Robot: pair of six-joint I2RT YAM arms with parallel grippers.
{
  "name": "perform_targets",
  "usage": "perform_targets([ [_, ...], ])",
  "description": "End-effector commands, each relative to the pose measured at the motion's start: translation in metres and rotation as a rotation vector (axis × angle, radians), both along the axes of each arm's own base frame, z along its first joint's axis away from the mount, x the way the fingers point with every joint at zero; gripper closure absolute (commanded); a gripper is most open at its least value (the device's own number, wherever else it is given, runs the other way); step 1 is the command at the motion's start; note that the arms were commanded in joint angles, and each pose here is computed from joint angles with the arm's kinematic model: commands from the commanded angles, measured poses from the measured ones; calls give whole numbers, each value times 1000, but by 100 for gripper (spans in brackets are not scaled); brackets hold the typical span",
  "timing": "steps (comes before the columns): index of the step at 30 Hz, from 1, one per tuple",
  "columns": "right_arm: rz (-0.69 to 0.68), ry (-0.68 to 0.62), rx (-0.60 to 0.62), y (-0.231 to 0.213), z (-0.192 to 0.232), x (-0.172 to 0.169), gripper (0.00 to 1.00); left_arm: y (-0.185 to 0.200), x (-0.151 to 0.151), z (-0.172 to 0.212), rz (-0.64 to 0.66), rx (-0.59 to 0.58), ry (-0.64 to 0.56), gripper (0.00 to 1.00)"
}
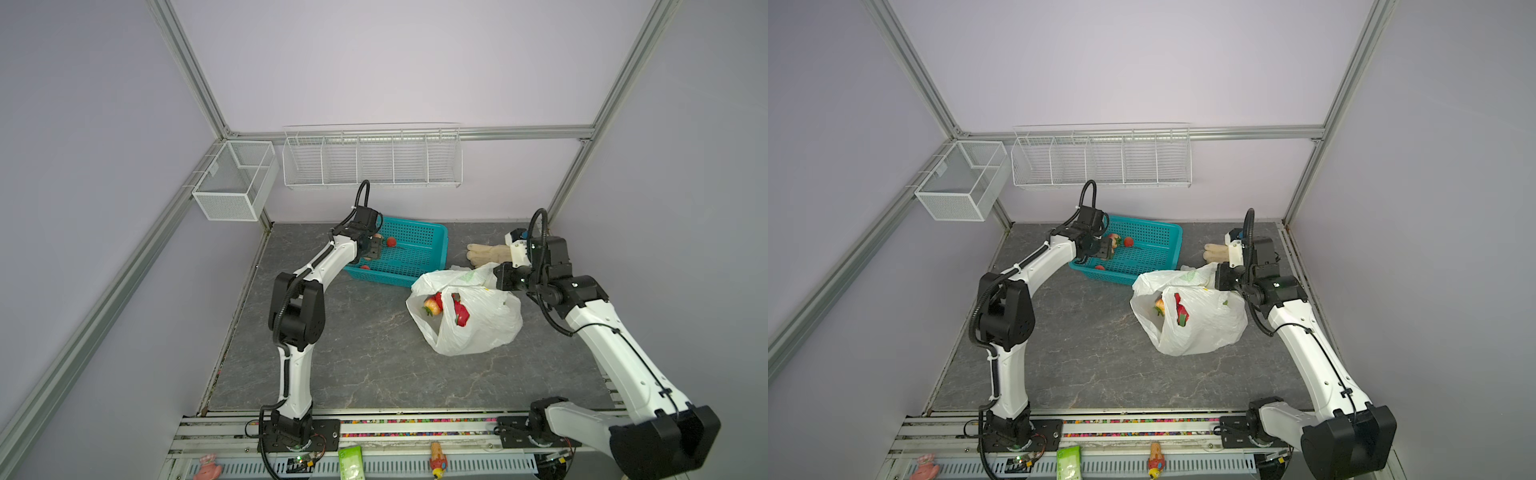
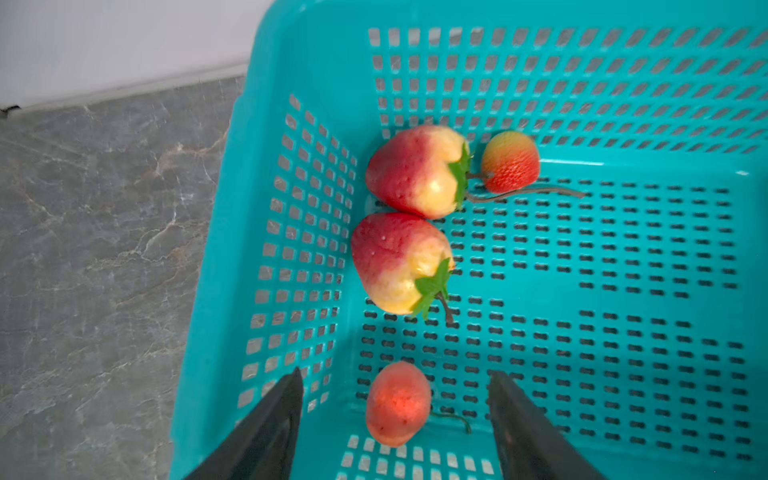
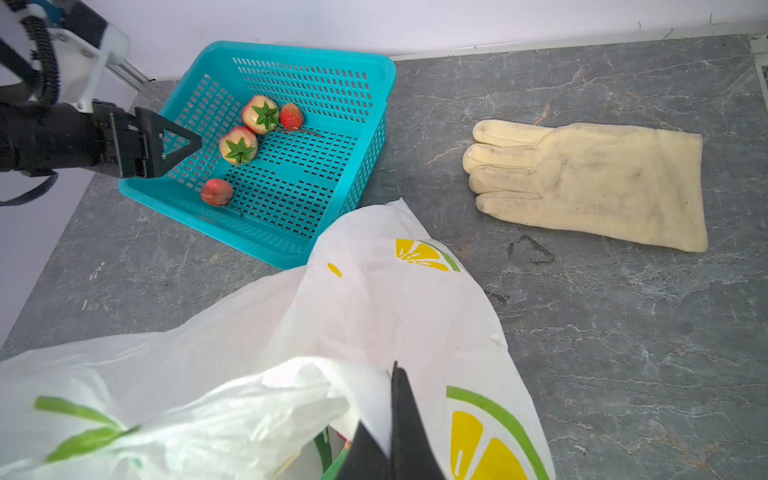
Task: Place the fake fruits into the plastic bag and tie a complex knot
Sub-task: 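Withdraw the left gripper from the bag and move over the basket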
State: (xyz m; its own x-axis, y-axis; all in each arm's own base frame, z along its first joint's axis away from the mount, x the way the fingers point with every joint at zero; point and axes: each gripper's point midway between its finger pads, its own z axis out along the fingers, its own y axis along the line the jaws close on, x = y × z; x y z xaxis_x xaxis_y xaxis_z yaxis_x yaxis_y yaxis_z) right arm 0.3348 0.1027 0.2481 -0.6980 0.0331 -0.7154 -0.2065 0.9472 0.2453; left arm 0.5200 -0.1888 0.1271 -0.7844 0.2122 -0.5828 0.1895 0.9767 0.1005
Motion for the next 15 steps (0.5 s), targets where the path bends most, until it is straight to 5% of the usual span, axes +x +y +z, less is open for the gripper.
perform_targets([
  [1,11,-25,15,2,7,2,94,8,-16,-22,-27,92,147,30],
  [15,8,-35,11,0,10,-2,94,11,-12,-66,2,134,288,32],
])
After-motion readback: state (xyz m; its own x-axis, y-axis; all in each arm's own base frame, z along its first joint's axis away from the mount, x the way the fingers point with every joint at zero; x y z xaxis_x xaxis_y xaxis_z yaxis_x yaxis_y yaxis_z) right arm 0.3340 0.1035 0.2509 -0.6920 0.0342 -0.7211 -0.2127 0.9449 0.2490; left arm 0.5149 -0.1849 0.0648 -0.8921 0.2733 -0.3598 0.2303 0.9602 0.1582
